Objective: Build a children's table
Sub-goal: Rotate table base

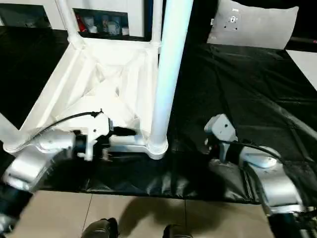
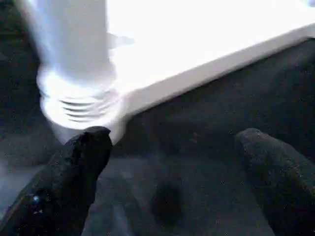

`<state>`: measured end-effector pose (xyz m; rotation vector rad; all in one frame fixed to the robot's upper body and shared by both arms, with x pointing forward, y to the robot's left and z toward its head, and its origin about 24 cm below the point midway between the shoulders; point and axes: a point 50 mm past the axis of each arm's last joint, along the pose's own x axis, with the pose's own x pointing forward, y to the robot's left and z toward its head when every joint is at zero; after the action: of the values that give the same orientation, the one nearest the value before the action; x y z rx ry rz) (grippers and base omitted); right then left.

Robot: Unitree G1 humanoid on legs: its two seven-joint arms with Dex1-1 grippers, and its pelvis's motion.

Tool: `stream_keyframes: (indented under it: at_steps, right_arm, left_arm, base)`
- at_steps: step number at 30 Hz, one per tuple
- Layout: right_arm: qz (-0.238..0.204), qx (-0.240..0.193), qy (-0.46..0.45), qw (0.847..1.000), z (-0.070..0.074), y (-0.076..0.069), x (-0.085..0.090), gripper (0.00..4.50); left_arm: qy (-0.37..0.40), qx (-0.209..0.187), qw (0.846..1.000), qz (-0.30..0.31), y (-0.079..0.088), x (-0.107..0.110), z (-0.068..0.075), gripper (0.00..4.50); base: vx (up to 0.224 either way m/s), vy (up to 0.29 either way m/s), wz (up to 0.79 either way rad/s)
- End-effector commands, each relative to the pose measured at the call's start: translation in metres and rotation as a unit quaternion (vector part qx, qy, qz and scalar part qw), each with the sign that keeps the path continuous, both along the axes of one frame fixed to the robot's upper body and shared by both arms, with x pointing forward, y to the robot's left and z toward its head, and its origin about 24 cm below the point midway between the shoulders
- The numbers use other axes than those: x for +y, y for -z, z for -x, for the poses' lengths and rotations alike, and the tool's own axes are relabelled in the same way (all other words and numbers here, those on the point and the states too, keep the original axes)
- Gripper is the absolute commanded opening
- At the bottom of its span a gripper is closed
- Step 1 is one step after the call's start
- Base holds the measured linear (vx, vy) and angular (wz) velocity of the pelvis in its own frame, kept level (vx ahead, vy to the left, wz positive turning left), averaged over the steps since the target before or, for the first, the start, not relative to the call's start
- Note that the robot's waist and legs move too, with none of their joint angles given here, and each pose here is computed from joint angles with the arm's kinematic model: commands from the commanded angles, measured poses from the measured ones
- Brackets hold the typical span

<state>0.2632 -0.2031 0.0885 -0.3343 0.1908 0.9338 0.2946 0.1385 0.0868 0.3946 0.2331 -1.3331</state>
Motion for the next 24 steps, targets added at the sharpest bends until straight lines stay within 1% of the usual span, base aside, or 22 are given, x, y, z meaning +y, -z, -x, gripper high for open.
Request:
stream_keyframes:
  at_steps: [1,3,4,5,7,9,11,12,14,15,16,17,18,21,24]
  right_arm:
    - [-0.007,0.011,-0.040,0.999,0.006,-0.004,0.004,4.50]
    - [-0.007,0.016,-0.050,0.999,0.009,-0.004,0.004,4.50]
    - [-0.006,0.020,-0.062,0.998,0.015,-0.004,0.003,4.50]
    - [-0.006,0.020,-0.063,0.998,0.016,-0.004,0.003,4.50]
    - [-0.012,0.022,-0.067,0.997,0.019,-0.007,0.004,4.50]
    - [-0.018,0.026,-0.070,0.997,0.020,-0.009,0.005,4.50]
    - [-0.023,0.035,-0.080,0.996,0.023,-0.009,0.007,4.50]
    - [-0.026,0.041,-0.089,0.995,0.026,-0.009,0.008,4.50]
    - [-0.029,0.047,-0.098,0.994,0.027,-0.009,0.010,4.50]
    - [-0.029,0.053,-0.109,0.992,0.030,-0.008,0.012,4.50]
    - [-0.029,0.054,-0.111,0.992,0.030,-0.008,0.012,4.50]
    - [-0.029,0.056,-0.114,0.991,0.031,-0.007,0.013,4.50]
    - [-0.030,0.058,-0.115,0.991,0.032,-0.007,0.014,4.50]
    - [-0.030,0.057,-0.114,0.991,0.029,-0.008,0.015,4.50]
    - [-0.036,0.059,-0.122,0.990,0.031,-0.010,0.018,4.50]
  left_arm:
    - [0.021,0.002,0.999,-0.025,0.004,-0.001,-0.002,3.75]
    - [0.020,0.009,0.999,-0.033,0.005,0.000,-0.003,3.70]
    - [0.019,0.014,0.999,-0.042,0.008,0.001,-0.006,3.54]
    - [0.019,0.013,0.999,-0.042,0.008,0.001,-0.007,3.54]
    - [0.015,0.012,0.999,-0.041,0.007,0.000,-0.010,3.35]
    - [0.020,0.020,0.999,-0.043,0.007,0.000,-0.010,3.29]
    - [0.020,0.024,0.998,-0.050,0.008,0.001,-0.009,3.09]
    - [0.019,0.029,0.998,-0.048,0.008,0.002,-0.008,3.09]
    - [0.019,0.035,0.998,-0.044,0.008,0.002,-0.008,2.92]
    - [0.017,0.032,0.998,-0.051,0.009,0.004,-0.009,2.85]
    - [0.017,0.031,0.998,-0.053,0.009,0.004,-0.009,2.85]
    - [0.016,0.027,0.998,-0.057,0.009,0.005,-0.009,2.64]
    - [0.017,0.026,0.998,-0.060,0.009,0.005,-0.010,2.54]
    - [0.018,0.024,0.998,-0.062,0.007,0.006,-0.010,2.46]
    - [0.022,0.019,0.998,-0.056,0.006,0.004,-0.009,2.10]
  base:
    - [0.000,0.000,0.00]
    - [0.000,0.000,0.00]
    - [0.000,0.000,0.00]
    - [0.000,0.000,0.00]
    - [0.000,0.000,0.00]
    - [0.000,0.000,0.00]
    - [0.000,0.000,0.00]
    - [0.000,0.000,0.00]
    - [0.000,0.000,0.00]
    - [0.000,0.000,0.00]
    - [0.000,0.000,0.00]
    - [0.000,0.000,0.00]
    - [0.000,0.000,0.00]
    - [0.000,0.000,0.00]
    - [0.000,0.000,0.00]
